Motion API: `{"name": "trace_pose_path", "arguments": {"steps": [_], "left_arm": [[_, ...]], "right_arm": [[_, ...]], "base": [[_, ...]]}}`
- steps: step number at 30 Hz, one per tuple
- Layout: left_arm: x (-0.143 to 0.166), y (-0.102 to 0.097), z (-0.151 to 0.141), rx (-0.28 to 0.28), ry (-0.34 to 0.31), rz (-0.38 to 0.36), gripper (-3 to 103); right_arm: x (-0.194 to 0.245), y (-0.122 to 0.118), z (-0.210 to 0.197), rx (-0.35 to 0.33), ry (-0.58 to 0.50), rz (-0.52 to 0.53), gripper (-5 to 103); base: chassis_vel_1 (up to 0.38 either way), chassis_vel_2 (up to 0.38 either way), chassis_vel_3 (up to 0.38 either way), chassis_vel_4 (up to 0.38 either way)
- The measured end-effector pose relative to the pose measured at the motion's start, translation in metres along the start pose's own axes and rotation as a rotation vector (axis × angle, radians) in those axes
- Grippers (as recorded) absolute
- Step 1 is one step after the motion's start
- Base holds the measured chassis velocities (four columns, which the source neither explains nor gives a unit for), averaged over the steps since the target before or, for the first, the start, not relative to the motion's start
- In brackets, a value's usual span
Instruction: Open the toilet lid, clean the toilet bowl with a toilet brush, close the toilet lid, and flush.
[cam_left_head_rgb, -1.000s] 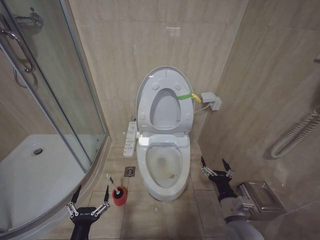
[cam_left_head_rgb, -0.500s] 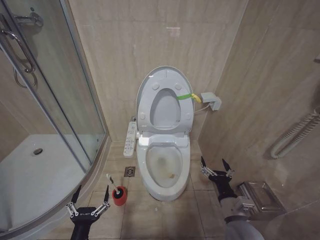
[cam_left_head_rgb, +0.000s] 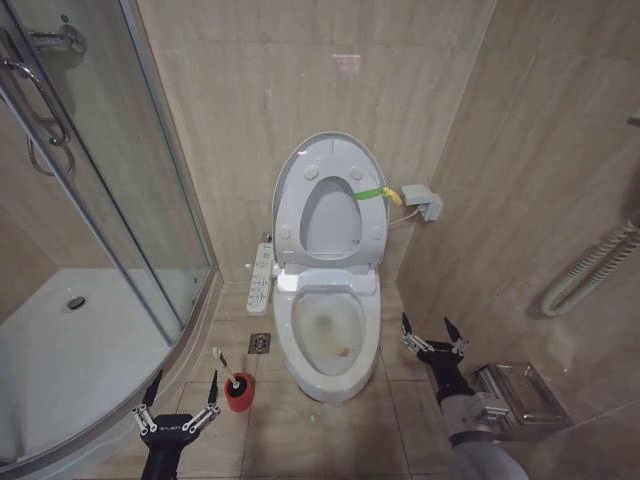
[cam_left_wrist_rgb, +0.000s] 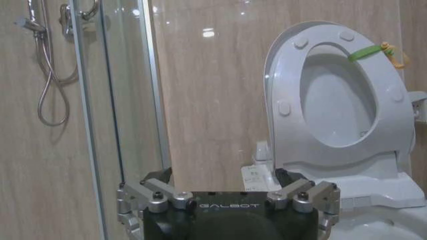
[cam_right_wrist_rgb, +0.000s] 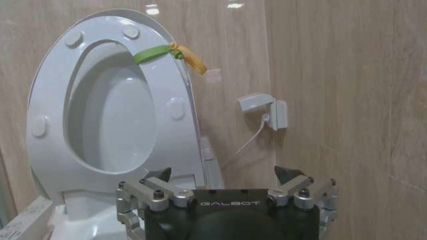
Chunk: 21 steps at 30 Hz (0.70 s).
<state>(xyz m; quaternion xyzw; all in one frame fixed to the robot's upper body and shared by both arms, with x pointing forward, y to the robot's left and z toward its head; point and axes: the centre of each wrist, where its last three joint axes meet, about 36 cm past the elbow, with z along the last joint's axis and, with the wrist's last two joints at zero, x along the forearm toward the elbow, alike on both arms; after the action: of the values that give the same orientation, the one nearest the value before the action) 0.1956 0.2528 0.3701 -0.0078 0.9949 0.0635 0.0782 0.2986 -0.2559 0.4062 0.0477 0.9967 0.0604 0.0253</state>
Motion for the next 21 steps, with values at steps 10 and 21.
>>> {"name": "trace_pose_path", "arguments": {"steps": [10, 21], "left_arm": [[0.0000, 0.0000, 0.0000, 0.000, 0.000, 0.000, 100], [0.0000, 0.0000, 0.0000, 0.000, 0.000, 0.000, 100]], "right_arm": [[0.0000, 0.0000, 0.0000, 0.000, 0.000, 0.000, 100], [0.0000, 0.0000, 0.0000, 0.000, 0.000, 0.000, 100]], "base": [[0.000, 0.000, 0.000, 0.000], [0.000, 0.000, 0.000, 0.000]]}}
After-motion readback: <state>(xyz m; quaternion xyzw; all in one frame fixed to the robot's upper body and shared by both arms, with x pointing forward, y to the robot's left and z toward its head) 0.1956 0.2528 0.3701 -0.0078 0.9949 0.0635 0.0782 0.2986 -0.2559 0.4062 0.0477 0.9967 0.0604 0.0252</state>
